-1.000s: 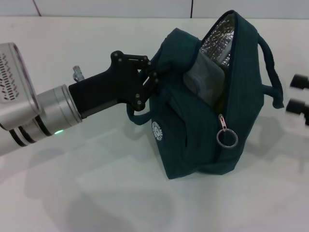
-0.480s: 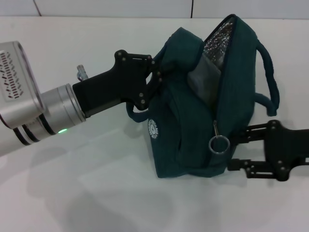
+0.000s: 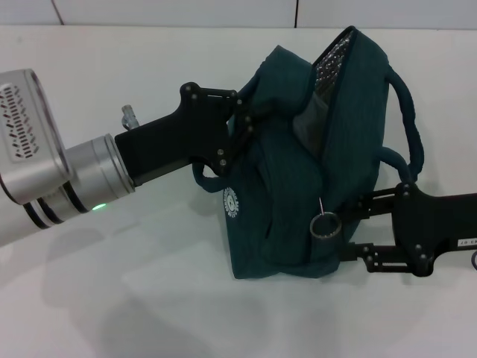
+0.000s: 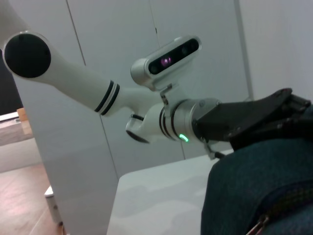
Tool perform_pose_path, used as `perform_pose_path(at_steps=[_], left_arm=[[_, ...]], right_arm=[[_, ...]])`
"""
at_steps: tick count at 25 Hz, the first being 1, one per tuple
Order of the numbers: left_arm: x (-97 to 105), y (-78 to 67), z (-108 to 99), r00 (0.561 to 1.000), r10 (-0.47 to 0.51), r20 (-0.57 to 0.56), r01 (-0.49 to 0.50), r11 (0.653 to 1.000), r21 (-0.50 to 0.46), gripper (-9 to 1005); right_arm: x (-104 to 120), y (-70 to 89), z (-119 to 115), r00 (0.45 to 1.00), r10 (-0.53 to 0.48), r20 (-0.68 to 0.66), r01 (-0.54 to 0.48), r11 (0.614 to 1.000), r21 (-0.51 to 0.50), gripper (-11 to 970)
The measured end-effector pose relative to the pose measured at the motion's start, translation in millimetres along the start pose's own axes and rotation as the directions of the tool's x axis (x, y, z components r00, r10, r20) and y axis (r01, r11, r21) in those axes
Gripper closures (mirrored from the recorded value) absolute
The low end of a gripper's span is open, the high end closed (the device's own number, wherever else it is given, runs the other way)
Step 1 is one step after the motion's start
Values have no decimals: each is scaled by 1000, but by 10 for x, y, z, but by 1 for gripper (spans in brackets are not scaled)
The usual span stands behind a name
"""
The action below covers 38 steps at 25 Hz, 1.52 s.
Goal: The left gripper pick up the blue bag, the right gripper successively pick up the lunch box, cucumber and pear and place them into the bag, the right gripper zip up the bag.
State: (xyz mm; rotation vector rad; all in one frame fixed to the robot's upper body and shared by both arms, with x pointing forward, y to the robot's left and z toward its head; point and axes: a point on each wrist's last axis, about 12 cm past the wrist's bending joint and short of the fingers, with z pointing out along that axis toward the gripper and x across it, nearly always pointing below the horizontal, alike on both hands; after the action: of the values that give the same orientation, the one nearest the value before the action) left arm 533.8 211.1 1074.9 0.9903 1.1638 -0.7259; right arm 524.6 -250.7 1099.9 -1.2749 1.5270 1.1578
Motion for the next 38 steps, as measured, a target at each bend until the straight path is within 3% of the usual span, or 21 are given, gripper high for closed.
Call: perform_pose_path(at_steps=[12, 28, 38], left_arm=[[-3, 3, 15, 1000, 0, 1, 0, 1000, 3, 954], [-2, -2, 21, 1000, -2, 3, 2, 1000, 5, 954], [-11, 3, 57, 1000, -3, 8, 3, 1000, 13, 955]], right_arm=[[-19, 9, 72, 1000, -6, 1, 6, 1000, -28, 621], [-56, 6, 166, 998, 19, 65, -16, 999, -38, 647], [-24, -45, 316, 998, 63, -1, -63, 997, -45, 666]])
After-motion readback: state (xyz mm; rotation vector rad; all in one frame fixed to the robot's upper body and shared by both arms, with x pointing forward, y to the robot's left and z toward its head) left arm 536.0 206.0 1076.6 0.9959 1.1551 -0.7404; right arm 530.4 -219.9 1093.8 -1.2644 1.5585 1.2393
